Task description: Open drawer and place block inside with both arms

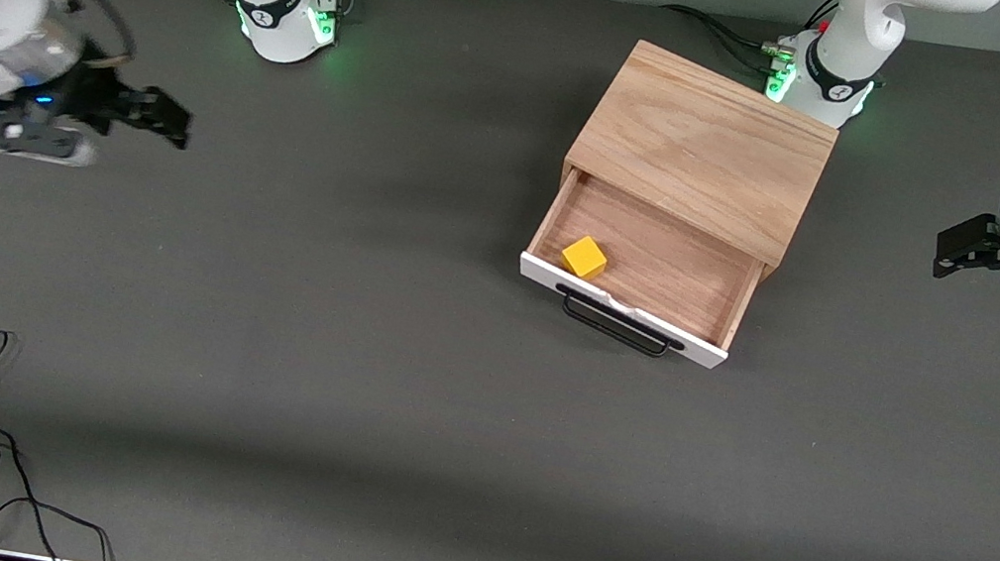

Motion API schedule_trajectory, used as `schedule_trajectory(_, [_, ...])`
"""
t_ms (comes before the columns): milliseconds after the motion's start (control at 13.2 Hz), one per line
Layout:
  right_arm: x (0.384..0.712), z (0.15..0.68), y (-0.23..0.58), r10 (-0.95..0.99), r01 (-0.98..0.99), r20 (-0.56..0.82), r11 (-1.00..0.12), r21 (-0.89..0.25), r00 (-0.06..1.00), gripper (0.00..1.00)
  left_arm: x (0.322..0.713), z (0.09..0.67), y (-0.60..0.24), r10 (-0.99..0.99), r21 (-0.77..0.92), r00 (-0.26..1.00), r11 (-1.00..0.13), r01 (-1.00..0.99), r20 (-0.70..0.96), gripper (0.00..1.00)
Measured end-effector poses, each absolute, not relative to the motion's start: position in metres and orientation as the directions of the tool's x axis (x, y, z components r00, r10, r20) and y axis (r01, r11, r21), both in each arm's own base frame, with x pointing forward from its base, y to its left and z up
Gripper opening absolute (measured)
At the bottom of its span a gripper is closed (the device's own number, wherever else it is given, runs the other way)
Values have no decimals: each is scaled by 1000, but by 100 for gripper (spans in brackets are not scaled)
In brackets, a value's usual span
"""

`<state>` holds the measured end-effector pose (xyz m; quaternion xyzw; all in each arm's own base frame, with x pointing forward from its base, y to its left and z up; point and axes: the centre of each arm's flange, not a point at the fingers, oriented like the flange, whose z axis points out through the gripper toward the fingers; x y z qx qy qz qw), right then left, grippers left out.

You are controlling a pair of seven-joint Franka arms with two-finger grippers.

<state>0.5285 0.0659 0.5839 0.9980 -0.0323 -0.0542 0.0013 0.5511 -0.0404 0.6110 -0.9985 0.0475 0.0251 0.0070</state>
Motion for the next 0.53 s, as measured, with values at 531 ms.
schedule_trajectory(531, [568, 623, 28, -33, -34, -46, -999, -21, 998, 100, 551, 611, -43, -99, -12, 994, -995, -100, -51, 100])
